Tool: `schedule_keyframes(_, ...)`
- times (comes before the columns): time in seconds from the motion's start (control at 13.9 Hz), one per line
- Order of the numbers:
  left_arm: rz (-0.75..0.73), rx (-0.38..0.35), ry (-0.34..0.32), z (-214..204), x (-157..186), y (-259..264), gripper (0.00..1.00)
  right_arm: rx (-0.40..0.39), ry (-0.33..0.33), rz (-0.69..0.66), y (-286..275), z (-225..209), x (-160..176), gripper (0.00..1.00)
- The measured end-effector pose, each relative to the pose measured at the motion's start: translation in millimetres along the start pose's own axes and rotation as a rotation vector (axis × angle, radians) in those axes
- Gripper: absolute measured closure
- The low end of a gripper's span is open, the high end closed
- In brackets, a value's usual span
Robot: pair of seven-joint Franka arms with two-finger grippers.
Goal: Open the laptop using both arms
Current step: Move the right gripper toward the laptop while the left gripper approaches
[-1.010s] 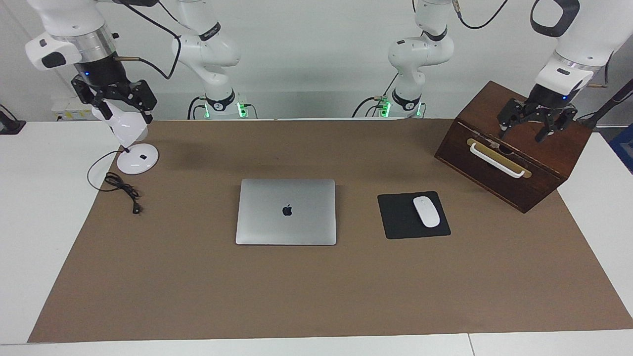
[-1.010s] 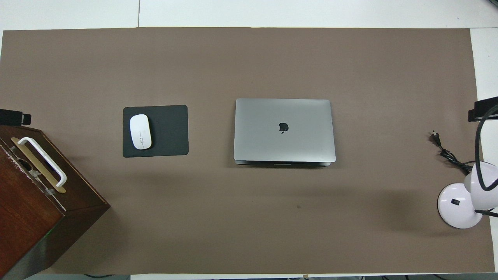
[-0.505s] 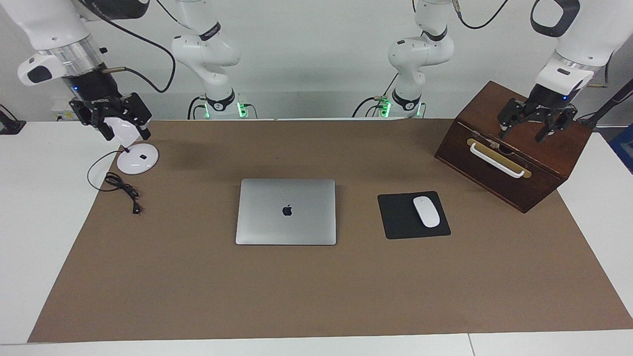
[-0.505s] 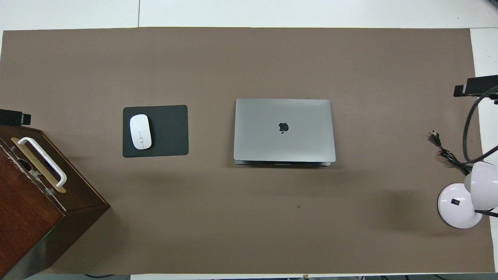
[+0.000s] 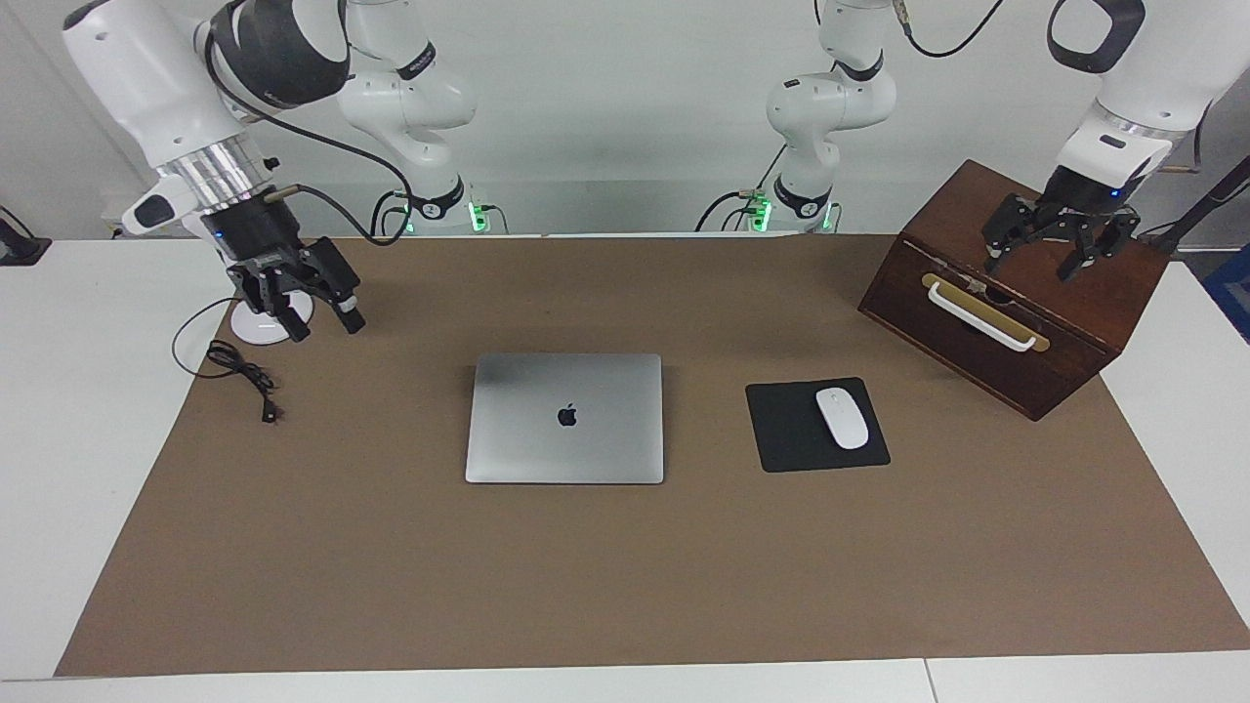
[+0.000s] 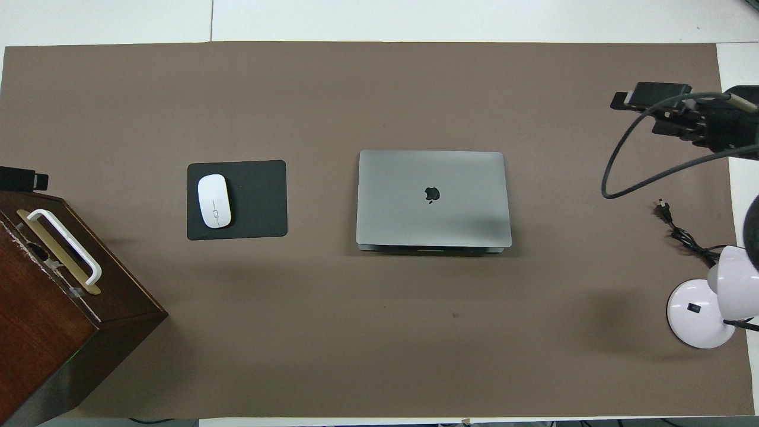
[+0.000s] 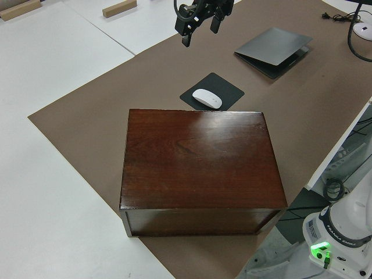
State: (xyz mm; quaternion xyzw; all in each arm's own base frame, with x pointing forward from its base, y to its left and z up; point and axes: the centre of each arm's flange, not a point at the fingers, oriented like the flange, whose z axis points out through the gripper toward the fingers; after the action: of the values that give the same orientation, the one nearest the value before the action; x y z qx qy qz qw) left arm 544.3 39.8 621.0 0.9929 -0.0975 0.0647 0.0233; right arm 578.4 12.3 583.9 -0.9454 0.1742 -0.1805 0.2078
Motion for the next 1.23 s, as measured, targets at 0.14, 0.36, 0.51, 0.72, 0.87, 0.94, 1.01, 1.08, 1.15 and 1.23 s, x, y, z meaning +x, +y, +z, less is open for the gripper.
schedule_keyframes(0.14,0.014,-0.001,0.0,0,2,7,0.0,0.051,0.011,0.092,-16,14,-10,0.0)
schedule_keyframes(0.36,-0.044,-0.002,-0.001,1,4,14,0.0,0.114,0.006,0.23,-26,26,-21,0.0)
schedule_keyframes(0.51,-0.094,-0.002,-0.001,1,4,15,0.07,0.136,0.008,0.313,-35,30,-28,0.0)
schedule_keyframes(0.72,-0.125,-0.001,0.001,1,4,15,0.51,0.161,0.03,0.402,-40,44,-52,0.0)
schedule_keyframes(0.87,-0.151,-0.001,0.004,1,4,15,0.76,0.162,0.031,0.435,-30,49,-67,0.0)
schedule_keyframes(0.94,-0.156,-0.001,0.005,0,4,15,0.87,0.172,0.031,0.456,-24,50,-74,0.0)
schedule_keyframes(1.01,-0.156,0.0,0.006,0,5,15,0.99,0.18,0.03,0.474,-19,51,-81,0.0)
schedule_keyframes(1.08,-0.154,0.0,0.008,0,5,16,0.99,0.189,0.026,0.489,-16,52,-90,0.0)
schedule_keyframes(1.15,-0.148,0.001,0.016,0,7,19,0.99,0.198,0.023,0.505,-13,53,-98,0.0)
schedule_keyframes(1.23,-0.138,0.002,0.033,-1,10,24,0.99,0.206,0.018,0.522,-10,53,-104,0.0)
